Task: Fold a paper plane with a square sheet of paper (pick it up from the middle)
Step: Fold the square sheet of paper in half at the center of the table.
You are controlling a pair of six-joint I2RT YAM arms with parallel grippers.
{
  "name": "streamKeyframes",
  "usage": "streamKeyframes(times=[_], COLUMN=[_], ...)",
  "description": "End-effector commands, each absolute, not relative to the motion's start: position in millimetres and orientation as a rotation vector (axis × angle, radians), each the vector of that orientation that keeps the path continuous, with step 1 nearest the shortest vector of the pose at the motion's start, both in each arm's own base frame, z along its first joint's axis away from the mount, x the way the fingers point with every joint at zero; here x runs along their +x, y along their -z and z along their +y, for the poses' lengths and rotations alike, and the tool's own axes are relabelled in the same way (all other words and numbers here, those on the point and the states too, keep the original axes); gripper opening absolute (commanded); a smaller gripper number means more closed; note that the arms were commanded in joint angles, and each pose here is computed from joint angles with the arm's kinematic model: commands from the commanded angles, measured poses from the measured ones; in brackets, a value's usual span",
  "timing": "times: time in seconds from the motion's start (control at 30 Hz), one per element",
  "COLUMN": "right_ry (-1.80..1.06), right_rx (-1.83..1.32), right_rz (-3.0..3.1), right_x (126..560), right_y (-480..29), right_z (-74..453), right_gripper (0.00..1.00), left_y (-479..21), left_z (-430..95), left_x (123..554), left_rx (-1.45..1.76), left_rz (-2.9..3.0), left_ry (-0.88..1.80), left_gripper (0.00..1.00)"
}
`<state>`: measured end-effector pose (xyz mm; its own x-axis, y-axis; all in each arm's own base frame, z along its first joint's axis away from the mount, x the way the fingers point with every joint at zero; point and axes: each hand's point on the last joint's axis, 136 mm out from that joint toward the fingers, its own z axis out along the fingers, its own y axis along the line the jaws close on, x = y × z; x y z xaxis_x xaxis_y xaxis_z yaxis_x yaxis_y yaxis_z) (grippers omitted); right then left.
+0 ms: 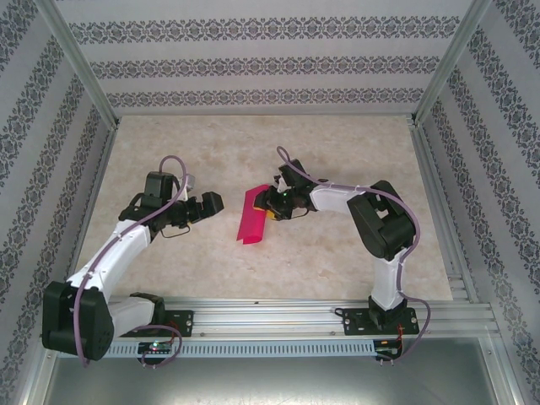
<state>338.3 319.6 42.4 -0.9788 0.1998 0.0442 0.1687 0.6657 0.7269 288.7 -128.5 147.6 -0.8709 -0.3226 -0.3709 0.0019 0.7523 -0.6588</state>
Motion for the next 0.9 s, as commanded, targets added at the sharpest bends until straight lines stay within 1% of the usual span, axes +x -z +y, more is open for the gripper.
streamKeyframes(times=[0.0,0.17,0.37,0.6,0.87], right_ry=[-1.073,-1.045,-0.968,-0.928,-0.954], right_rx=[0.227,0.182,0.173,0.165,0.134], right_rz=[2.892,2.92,2.94,2.955,2.982], right_x=[335.6,332.1,330.9,324.3,314.5], right_y=[-32.3,-25.0,-23.3,-30.0,-28.4], right_z=[304.1,299.3,290.7,283.1,282.0], right_gripper=[0.46,0.49,0.53,0.56,0.57], left_y=[-167.4,-176.0,-191.0,-200.1,-193.4], left_z=[-128.1,-112.8,-110.8,-116.1,-117.3], left_x=[277.5,266.9,259.7,255.7,251.4], left_rx=[-0.232,-0.304,-0.262,-0.219,-0.29], left_rz=[2.47,2.51,2.528,2.495,2.495], left_ry=[0.92,0.81,0.786,0.833,0.873], left_gripper=[1.0,1.0,1.0,1.0,1.0])
